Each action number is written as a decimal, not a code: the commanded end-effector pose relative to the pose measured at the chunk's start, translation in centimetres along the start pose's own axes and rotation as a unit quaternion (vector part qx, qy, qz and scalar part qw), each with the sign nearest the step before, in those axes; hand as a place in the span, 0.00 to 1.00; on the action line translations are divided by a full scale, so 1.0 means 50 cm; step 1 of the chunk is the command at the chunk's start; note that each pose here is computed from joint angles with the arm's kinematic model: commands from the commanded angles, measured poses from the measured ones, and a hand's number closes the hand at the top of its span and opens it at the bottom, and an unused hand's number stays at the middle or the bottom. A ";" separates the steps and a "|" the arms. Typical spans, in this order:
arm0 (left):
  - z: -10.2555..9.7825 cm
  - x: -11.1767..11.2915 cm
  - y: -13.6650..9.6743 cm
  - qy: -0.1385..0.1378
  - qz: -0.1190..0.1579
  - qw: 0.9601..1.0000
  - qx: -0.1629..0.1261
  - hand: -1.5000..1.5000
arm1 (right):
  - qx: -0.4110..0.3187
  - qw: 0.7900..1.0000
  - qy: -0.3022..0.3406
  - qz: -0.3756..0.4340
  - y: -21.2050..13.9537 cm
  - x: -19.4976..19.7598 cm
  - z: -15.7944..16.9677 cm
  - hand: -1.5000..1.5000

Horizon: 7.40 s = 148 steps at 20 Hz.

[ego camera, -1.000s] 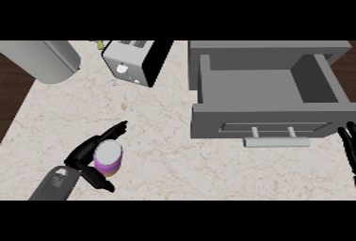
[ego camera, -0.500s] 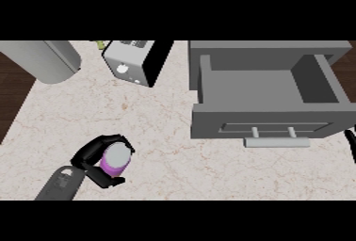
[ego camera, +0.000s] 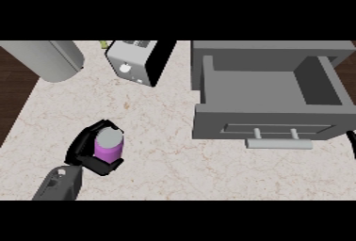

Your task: Pick up the can, place it into the drawer and close the drawer

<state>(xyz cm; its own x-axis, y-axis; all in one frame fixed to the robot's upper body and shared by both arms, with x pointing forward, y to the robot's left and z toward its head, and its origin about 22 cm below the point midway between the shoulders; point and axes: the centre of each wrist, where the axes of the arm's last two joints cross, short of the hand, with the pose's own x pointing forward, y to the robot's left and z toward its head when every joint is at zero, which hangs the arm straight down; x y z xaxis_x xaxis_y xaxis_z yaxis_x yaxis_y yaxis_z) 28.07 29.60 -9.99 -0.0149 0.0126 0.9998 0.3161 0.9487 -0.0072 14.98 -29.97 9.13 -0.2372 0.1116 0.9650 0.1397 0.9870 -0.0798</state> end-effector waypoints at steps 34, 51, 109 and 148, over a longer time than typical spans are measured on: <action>-0.307 0.542 -0.366 -0.115 -0.060 0.986 0.106 1.00 | -0.002 1.000 -0.007 0.006 -0.050 0.040 0.034 0.00; -0.430 0.686 -0.504 -0.095 -0.084 0.987 0.101 1.00 | 0.001 1.000 -0.012 -0.001 -0.032 0.026 -0.023 0.00; -0.476 0.507 -0.486 -0.068 -0.158 0.961 0.218 0.00 | 0.038 0.990 -0.102 0.094 0.021 0.082 -0.071 0.00; -0.445 0.604 -0.400 -0.082 -0.108 0.966 0.221 0.00 | 0.072 0.842 -0.086 0.528 0.178 -0.178 -0.251 0.00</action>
<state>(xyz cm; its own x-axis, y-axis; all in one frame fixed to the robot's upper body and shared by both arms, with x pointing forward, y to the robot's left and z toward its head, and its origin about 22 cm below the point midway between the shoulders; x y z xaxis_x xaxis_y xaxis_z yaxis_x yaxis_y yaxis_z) 42.47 1.94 20.76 -0.2082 -0.1758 0.9622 -0.1359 0.9794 0.1496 28.47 -23.45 4.56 -0.2357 0.9246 0.2993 0.2584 0.3565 -0.8978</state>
